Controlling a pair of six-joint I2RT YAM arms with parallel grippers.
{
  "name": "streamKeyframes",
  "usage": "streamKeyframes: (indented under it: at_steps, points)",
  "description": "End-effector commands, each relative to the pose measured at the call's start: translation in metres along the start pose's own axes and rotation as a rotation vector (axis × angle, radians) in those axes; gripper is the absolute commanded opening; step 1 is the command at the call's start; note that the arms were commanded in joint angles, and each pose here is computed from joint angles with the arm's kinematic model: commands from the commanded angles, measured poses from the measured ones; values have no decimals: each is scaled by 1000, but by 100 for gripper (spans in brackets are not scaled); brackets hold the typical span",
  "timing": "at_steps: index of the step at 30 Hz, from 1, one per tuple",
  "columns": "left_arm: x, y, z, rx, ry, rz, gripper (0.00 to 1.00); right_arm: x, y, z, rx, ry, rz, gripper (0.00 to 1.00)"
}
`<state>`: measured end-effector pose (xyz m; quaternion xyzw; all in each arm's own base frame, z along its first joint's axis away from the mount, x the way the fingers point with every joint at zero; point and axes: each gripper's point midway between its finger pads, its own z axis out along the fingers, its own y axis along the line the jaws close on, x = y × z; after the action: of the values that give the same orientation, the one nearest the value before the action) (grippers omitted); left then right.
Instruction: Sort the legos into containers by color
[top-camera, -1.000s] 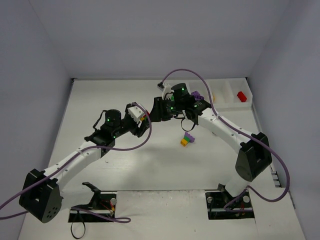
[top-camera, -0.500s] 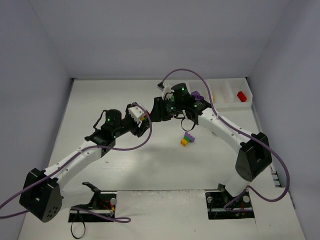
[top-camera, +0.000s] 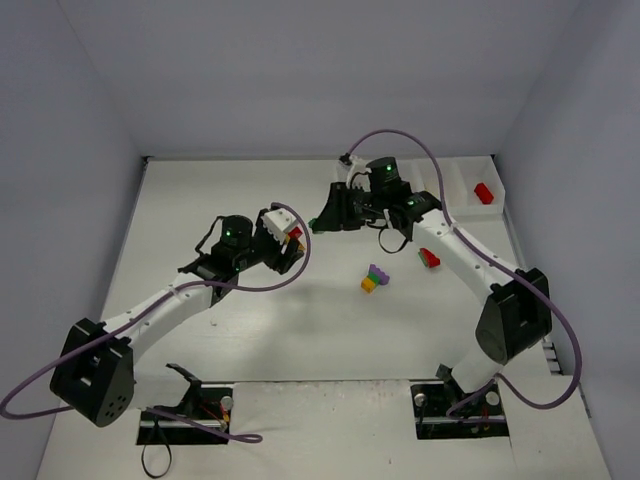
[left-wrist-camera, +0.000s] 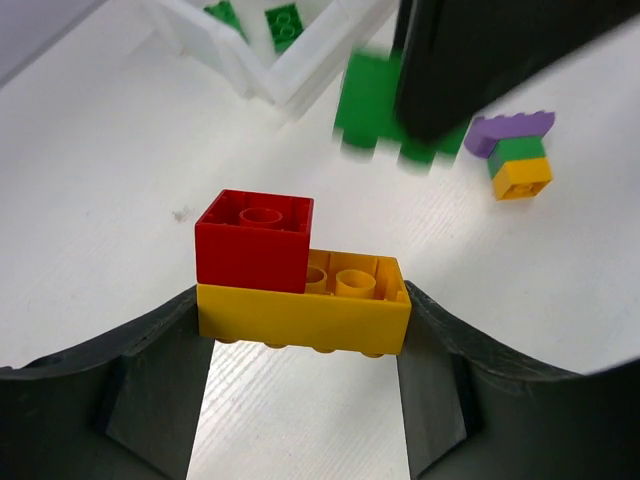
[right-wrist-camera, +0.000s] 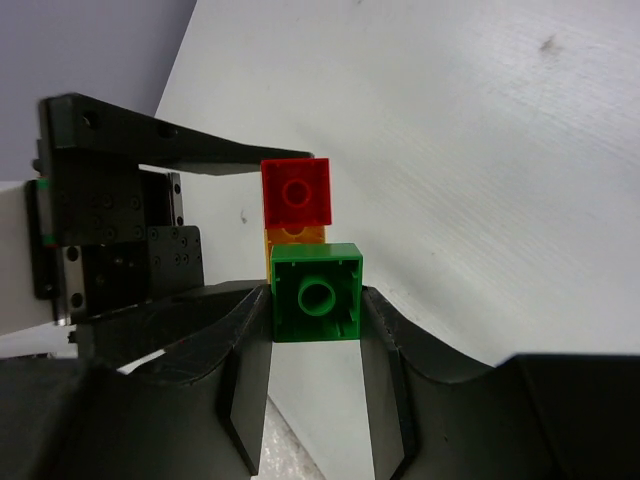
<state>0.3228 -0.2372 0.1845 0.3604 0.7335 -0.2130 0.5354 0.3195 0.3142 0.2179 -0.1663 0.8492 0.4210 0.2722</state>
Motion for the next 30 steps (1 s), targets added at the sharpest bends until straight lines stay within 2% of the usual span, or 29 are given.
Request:
streamKeyframes:
  at_steps: [1,6,8,14,18,20,23,24,27,28,29,30]
  points:
    - [-8,8,0,-30,-14,-3,0,-42,15,-34,-19,-138,-81,0]
    - [-4,10,0,-39,-5,-4,0,-61,-5,-46,41,-185,-91,0]
    - [-8,10,-2,-38,-17,-2,0,-76,-19,-46,127,-225,-118,0]
    - [-29,4,-17,-25,-87,19,0,-116,-106,-35,529,-321,-131,0]
    - [-34,-4,-29,-6,-115,21,0,-131,-165,-15,732,-316,-144,3]
    - [-38,-5,-38,-13,-126,21,0,-135,-184,-8,774,-310,-147,4]
    - [-40,-5,-47,-26,-134,19,0,-136,-213,12,802,-287,-129,14]
    - [-39,-5,-49,-29,-132,18,0,-135,-222,24,799,-275,-124,25]
    - [-36,-6,-53,-35,-125,11,0,-131,-238,37,816,-254,-117,40]
    - [-35,-7,-54,-35,-124,9,0,-133,-239,38,816,-258,-118,53]
    - [-33,-7,-54,-35,-119,5,0,-133,-241,39,815,-256,-119,58]
    - [-33,-8,-55,-33,-123,1,0,-134,-241,39,812,-255,-122,69]
